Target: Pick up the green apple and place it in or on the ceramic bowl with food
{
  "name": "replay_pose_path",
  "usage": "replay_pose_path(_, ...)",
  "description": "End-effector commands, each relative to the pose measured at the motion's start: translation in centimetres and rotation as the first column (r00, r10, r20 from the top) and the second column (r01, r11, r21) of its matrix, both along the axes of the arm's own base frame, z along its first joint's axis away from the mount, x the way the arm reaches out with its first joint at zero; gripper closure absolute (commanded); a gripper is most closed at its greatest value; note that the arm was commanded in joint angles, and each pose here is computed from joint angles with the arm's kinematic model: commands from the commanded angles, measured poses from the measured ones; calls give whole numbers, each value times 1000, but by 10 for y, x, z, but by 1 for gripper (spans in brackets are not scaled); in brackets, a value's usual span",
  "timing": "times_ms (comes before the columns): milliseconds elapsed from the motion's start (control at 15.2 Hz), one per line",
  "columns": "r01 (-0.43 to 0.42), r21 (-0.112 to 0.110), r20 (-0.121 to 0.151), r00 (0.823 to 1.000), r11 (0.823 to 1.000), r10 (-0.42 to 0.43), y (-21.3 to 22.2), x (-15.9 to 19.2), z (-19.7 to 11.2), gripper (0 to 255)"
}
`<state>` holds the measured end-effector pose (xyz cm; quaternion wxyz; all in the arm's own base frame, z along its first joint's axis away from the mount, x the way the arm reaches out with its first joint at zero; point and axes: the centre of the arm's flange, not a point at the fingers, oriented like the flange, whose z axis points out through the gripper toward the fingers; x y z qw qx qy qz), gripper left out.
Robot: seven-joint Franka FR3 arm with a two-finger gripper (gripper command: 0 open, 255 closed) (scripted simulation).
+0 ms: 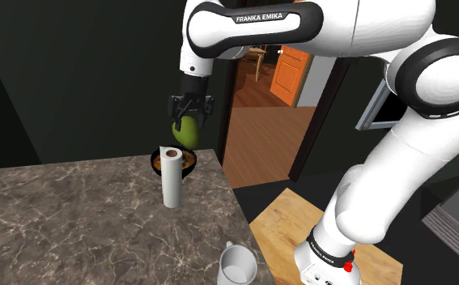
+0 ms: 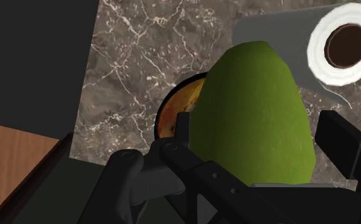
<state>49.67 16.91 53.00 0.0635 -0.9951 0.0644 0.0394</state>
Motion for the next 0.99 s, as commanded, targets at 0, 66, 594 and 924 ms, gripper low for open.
replay_pose_path(0,0,0,0,1000,1000,0,0,28,4,255)
replay_pose_path(66,0,0,0,1000,1000,0,2,41,5,255)
replay_pose_path(594,0,0,0,1000,1000,0,2,48,-31,255)
replay_pose_path(924,0,0,0,1000,1000,0,2,48,-57,255)
